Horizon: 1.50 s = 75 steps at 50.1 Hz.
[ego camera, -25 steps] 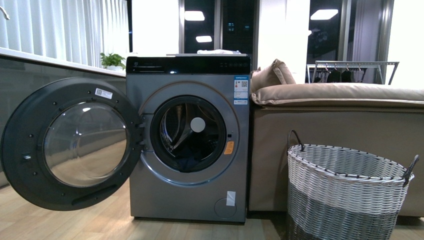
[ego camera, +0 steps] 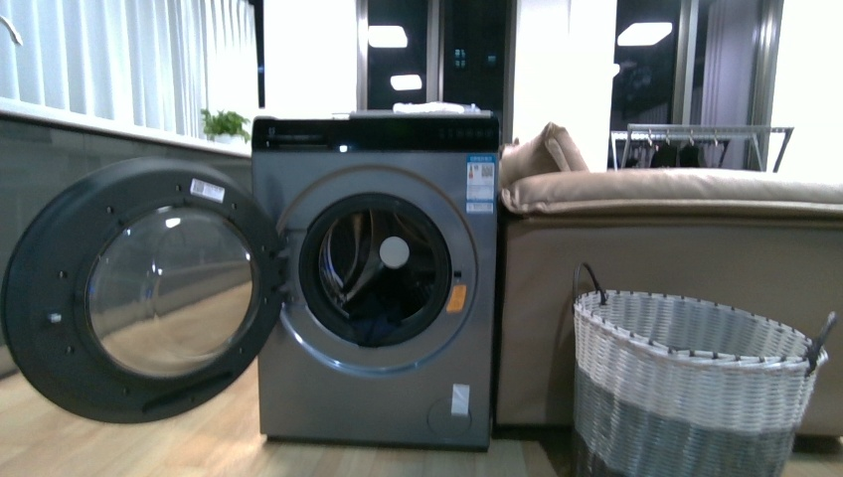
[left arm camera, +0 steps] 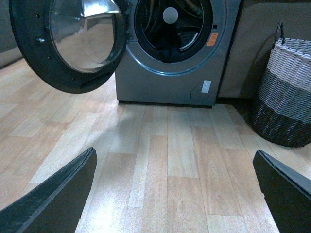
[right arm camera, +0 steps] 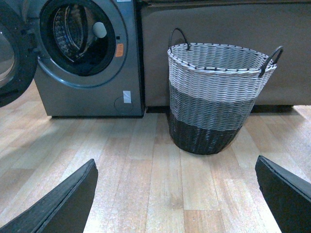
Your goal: Collect clothes from washing machine
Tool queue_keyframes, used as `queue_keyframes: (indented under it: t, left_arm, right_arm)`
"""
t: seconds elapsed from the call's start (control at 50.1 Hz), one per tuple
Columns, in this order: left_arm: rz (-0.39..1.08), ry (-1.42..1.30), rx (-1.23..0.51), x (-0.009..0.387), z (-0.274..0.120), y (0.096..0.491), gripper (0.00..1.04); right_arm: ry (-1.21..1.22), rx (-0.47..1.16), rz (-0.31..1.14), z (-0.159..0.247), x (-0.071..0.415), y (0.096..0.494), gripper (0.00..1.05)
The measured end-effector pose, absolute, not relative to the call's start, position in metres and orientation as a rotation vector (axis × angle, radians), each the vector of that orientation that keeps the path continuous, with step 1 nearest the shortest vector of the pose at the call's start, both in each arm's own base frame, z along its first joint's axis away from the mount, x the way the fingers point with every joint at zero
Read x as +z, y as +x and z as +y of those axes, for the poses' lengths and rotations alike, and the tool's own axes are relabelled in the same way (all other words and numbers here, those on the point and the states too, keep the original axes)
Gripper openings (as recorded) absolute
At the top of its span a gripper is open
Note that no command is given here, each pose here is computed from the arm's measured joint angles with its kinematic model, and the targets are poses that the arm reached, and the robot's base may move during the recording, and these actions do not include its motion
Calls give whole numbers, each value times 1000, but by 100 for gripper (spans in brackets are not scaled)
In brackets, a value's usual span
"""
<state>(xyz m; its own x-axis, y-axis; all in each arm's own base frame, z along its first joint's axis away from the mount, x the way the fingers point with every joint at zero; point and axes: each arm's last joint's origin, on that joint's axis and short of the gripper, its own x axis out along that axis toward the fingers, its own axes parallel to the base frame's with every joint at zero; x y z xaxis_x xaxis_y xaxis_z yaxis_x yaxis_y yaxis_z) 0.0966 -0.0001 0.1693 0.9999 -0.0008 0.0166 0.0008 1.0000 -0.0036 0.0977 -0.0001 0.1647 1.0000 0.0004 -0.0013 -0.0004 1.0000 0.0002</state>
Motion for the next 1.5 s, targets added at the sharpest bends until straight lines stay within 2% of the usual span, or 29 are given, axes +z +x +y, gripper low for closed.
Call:
queue_keyframes:
  t: [1.497]
  left_arm:
    - [-15, -4, -1, 169, 0, 97, 98]
  right_arm:
    - [0, 0, 1, 0, 165, 98, 97]
